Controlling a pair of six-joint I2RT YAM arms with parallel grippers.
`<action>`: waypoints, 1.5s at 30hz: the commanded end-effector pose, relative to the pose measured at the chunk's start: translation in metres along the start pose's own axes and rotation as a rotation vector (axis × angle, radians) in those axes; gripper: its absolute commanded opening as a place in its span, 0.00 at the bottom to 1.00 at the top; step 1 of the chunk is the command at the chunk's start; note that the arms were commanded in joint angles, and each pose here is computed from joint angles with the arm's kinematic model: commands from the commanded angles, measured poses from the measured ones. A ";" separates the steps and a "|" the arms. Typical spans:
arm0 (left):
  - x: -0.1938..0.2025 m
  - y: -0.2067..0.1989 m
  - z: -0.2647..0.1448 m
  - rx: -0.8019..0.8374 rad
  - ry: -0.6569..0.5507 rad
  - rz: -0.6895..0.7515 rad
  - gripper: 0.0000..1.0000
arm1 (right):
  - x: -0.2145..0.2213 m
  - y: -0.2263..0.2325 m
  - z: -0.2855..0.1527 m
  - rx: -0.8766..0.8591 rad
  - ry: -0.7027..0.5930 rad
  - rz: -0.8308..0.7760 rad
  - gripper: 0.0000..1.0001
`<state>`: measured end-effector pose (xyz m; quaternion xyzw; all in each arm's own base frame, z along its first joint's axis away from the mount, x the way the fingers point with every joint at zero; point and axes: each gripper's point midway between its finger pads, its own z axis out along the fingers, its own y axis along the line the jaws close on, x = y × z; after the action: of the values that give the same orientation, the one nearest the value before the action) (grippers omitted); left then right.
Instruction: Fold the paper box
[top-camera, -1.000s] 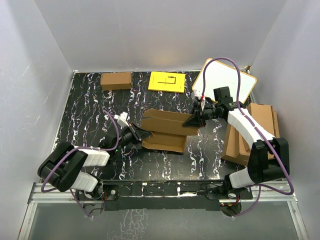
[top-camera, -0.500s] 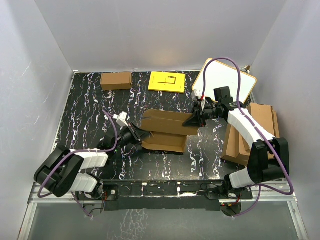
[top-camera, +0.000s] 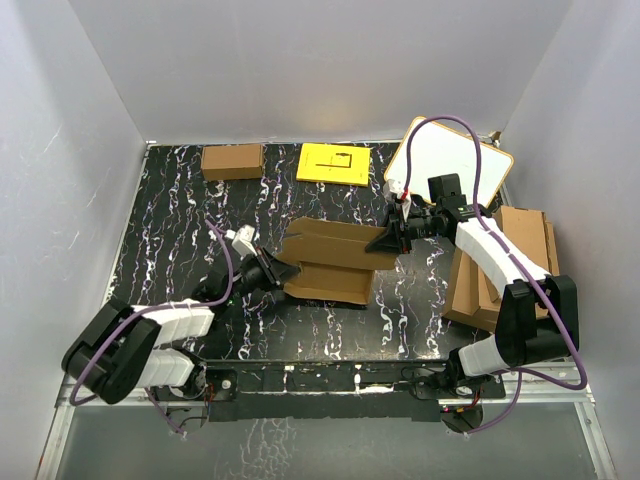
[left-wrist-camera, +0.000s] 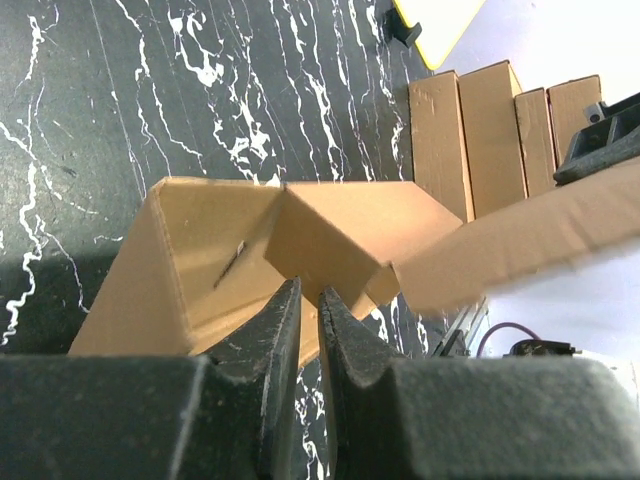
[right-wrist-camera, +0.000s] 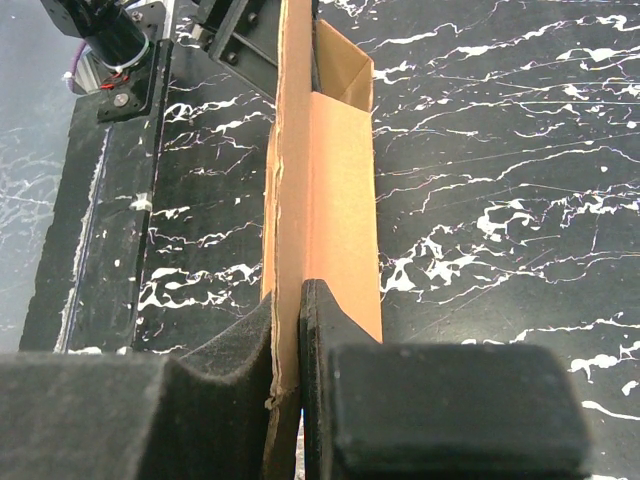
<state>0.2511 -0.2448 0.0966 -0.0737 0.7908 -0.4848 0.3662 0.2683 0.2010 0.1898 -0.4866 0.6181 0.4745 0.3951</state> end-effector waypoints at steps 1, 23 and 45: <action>-0.004 -0.008 -0.009 -0.006 0.004 0.073 0.13 | -0.004 -0.006 -0.002 0.020 -0.011 -0.053 0.08; 0.009 0.017 -0.051 -0.269 0.161 0.164 0.13 | -0.002 -0.006 -0.002 0.023 -0.007 -0.061 0.08; 0.015 0.028 -0.018 -0.241 0.186 0.135 0.00 | -0.002 -0.004 -0.001 0.007 -0.014 -0.057 0.08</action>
<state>0.2192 -0.2072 0.0437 -0.0322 0.9032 -0.3248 0.2787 0.2734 0.1991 0.1869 -0.4888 0.6221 0.4619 0.4008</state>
